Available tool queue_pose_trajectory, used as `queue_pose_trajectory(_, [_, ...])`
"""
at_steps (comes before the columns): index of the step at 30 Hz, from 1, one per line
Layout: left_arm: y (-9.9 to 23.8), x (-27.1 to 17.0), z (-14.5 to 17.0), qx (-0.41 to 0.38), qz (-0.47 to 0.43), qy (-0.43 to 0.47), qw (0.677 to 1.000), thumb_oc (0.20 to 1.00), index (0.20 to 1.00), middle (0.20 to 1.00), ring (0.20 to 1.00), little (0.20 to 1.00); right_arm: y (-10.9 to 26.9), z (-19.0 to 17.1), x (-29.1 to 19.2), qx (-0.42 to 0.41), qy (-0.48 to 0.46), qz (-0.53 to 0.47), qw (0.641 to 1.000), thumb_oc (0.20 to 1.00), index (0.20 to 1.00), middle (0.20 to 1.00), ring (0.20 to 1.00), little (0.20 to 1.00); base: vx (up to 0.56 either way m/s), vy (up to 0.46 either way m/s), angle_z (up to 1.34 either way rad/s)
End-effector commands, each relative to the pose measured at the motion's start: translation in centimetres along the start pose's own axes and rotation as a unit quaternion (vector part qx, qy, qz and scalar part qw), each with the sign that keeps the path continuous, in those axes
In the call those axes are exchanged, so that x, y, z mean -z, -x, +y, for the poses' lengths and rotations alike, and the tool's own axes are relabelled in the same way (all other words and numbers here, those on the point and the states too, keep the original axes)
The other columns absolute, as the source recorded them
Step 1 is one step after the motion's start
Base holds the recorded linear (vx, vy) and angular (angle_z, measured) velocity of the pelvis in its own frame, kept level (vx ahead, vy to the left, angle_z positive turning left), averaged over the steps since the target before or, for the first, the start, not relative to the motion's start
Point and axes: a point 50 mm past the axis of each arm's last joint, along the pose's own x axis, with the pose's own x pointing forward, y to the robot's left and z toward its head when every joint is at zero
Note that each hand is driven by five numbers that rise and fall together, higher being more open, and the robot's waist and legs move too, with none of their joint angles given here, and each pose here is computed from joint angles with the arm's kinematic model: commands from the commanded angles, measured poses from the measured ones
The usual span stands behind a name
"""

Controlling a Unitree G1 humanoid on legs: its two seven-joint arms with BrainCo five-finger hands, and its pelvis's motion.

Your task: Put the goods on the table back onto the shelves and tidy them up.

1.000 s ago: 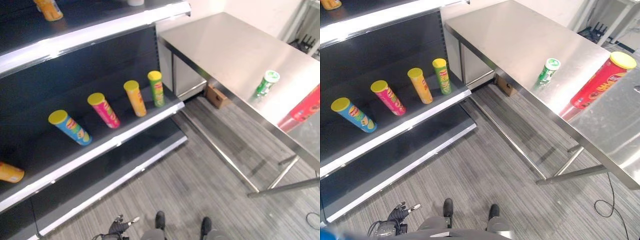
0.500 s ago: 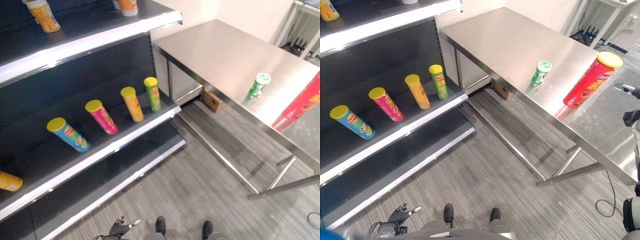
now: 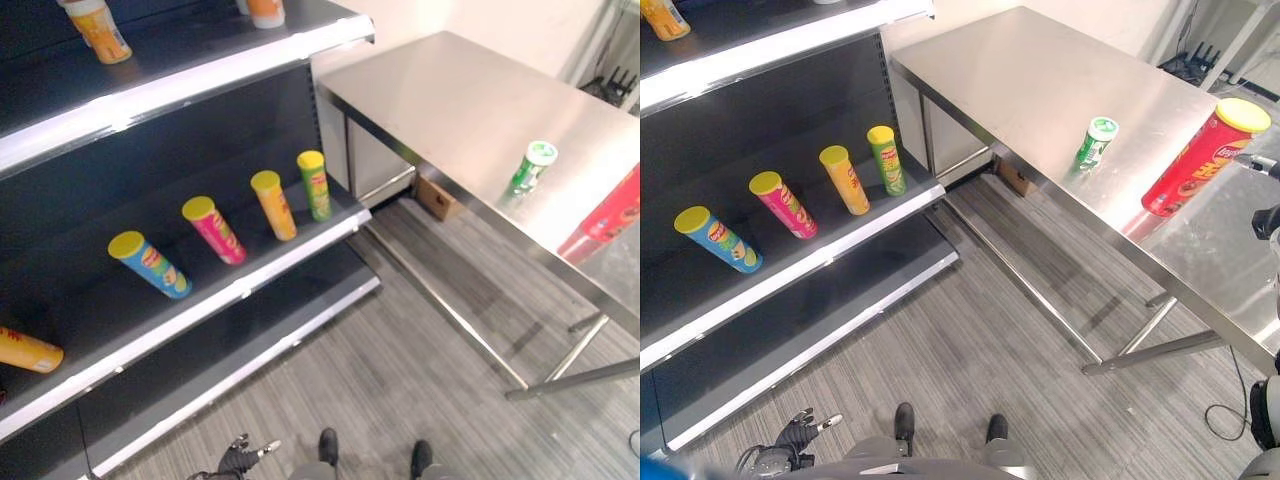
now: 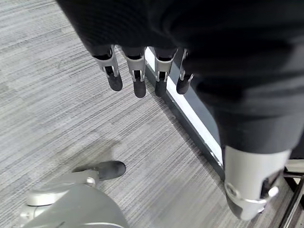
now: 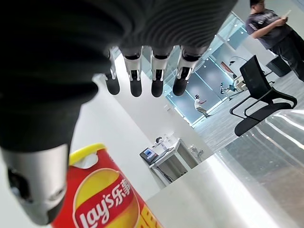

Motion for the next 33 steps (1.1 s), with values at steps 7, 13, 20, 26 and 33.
queue_pose_trajectory(7, [-0.2,-1.1,2.6,-0.021,-0.020,-0.029,0.999,1.000,1.000,1.000,1.000,1.000,-1.8,-2.4,-4.4,0.035,0.024,-0.069,0.997,1.000,1.000,1.000,1.000,1.000,0.01,-0.019,0.04])
queue_pose_trajectory(13, [-0.1,-0.8,2.5,-0.021,-0.018,-0.026,0.999,1.000,1.000,1.000,1.000,1.000,-1.9,-1.9,-4.6,0.026,0.027,-0.072,0.997,1.000,1.000,1.000,1.000,1.000,0.01,-0.006,0.02])
queue_pose_trajectory(20, [-0.2,-0.9,2.4,-0.023,-0.019,-0.025,0.999,1.000,1.000,1.000,1.000,1.000,-1.9,-1.5,-4.4,0.021,0.042,-0.066,0.997,1.000,1.000,1.000,1.000,1.000,0.00,-0.004,0.02])
queue_pose_trajectory(26, [-0.2,-0.9,2.3,-0.025,-0.019,-0.023,0.999,1.000,1.000,1.000,1.000,1.000,-1.8,-1.1,-4.4,0.014,0.044,-0.065,0.997,1.000,1.000,1.000,1.000,1.000,0.01,-0.008,0.03])
queue_pose_trajectory(33, [-0.2,-1.0,2.3,-0.024,-0.022,-0.022,0.999,1.000,1.000,1.000,1.000,1.000,-1.9,-1.0,-4.5,0.013,0.049,-0.067,0.996,1.000,1.000,1.000,1.000,1.000,0.00,0.000,0.00])
